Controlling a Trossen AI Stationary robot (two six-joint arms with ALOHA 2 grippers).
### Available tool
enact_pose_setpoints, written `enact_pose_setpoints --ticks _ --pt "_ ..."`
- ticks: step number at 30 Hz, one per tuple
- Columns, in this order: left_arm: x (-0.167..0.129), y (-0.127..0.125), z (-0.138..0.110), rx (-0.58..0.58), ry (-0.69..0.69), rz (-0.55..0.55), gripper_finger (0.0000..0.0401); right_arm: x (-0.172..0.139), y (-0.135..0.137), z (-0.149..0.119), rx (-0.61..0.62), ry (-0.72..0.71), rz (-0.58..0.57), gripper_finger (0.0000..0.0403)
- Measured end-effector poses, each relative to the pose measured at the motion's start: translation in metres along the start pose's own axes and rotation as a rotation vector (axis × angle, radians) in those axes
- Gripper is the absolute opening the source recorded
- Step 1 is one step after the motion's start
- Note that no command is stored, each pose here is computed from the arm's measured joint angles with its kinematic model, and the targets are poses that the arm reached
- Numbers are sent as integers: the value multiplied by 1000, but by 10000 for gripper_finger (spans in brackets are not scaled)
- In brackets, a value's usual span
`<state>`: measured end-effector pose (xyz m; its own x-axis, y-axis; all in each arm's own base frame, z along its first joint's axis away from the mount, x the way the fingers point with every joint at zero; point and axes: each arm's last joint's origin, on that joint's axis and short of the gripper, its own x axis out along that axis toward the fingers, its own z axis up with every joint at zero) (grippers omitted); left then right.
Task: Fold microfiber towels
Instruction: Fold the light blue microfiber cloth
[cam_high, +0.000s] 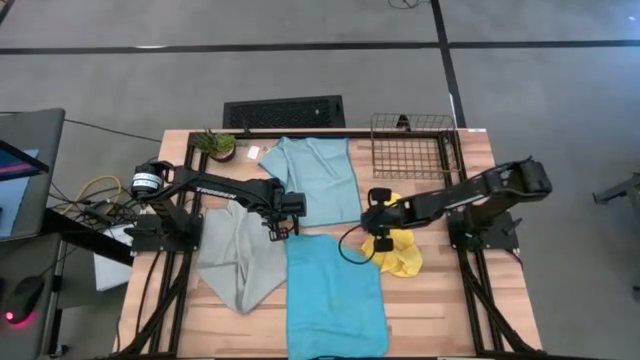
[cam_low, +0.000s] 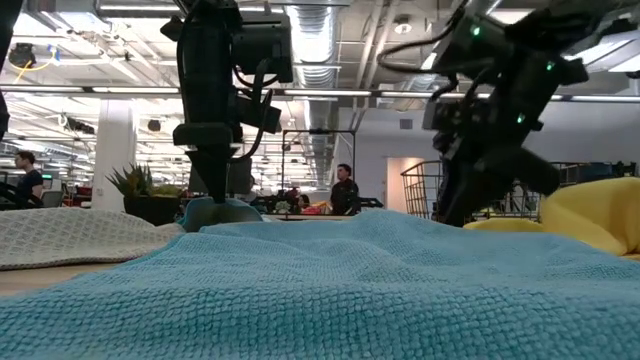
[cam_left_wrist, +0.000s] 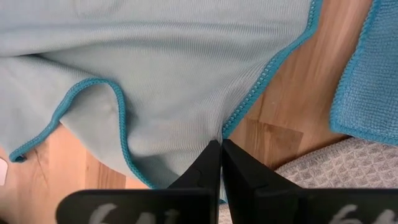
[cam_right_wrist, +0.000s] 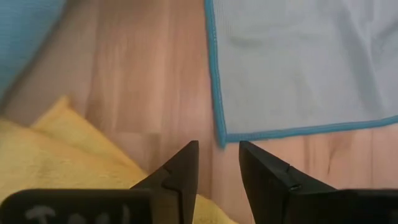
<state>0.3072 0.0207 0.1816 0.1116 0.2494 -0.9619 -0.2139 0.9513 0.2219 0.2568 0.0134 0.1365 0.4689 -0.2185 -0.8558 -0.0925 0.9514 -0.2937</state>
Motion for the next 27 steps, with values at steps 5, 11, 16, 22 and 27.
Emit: enact_pose_setpoints --ticks 5,11,16,22,27 --pt "0 0 0 0 0 0 0 13 3 2 -13 -10 -6 141" --pt "0 0 0 0 0 -2 0 25 -1 1 -11 1 -17 137" --pt "0 0 0 0 1 -7 0 28 -6 1 3 4 -23 133" --pt "0 0 0 0 1 -7 0 30 -13 -1 21 19 -65 132" --pt "0 0 0 0 1 -7 0 31 -16 -2 30 27 -67 132"
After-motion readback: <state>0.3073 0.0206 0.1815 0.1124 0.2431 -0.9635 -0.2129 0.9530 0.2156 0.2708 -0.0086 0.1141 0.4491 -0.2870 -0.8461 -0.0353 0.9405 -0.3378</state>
